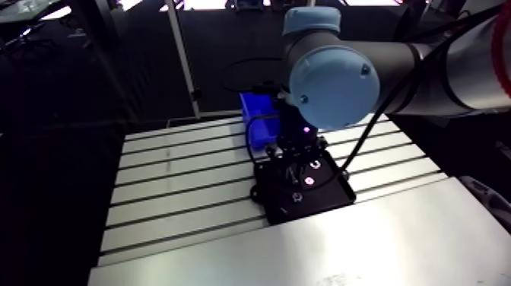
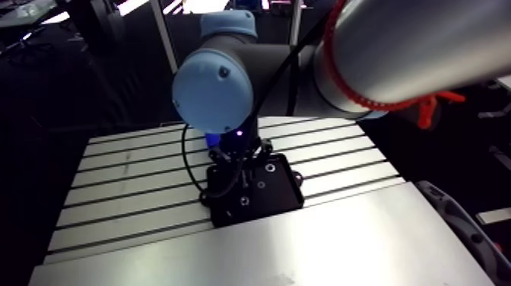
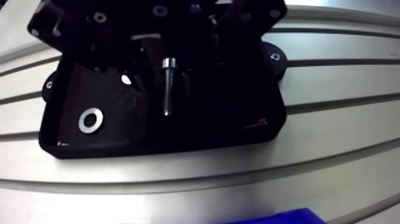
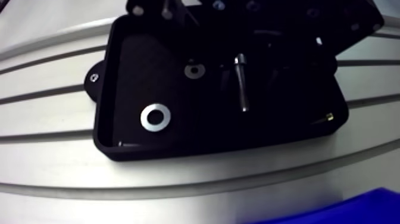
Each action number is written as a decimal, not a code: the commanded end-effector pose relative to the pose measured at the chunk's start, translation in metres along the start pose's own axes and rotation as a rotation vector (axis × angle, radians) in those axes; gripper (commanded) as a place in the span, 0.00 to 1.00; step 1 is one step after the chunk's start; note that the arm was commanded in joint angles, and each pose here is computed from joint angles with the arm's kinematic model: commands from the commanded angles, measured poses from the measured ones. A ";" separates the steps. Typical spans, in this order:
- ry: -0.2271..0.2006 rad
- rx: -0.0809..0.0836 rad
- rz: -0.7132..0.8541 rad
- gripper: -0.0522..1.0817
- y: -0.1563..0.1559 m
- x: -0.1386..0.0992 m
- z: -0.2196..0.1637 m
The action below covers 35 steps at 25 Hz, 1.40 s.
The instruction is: Pick up the M10 bolt from the tray and put it into the blue bin.
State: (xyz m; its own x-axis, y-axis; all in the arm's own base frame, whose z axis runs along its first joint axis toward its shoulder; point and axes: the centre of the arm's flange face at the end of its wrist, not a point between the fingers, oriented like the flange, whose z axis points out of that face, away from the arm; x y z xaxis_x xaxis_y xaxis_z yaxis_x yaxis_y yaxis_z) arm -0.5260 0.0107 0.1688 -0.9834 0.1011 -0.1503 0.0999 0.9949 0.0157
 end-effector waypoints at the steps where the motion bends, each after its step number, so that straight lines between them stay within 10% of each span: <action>1: 0.001 -0.001 -0.001 0.63 -0.001 0.000 0.001; 29: 0.007 0.001 -0.005 0.86 0.002 0.002 -0.002; 35: 0.045 -0.035 0.001 0.90 0.007 0.000 -0.035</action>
State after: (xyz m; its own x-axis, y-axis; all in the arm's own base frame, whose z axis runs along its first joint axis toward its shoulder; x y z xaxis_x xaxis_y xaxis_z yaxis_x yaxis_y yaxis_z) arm -0.5298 0.0142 0.1822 -0.9873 0.0981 -0.1249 0.0959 0.9951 0.0233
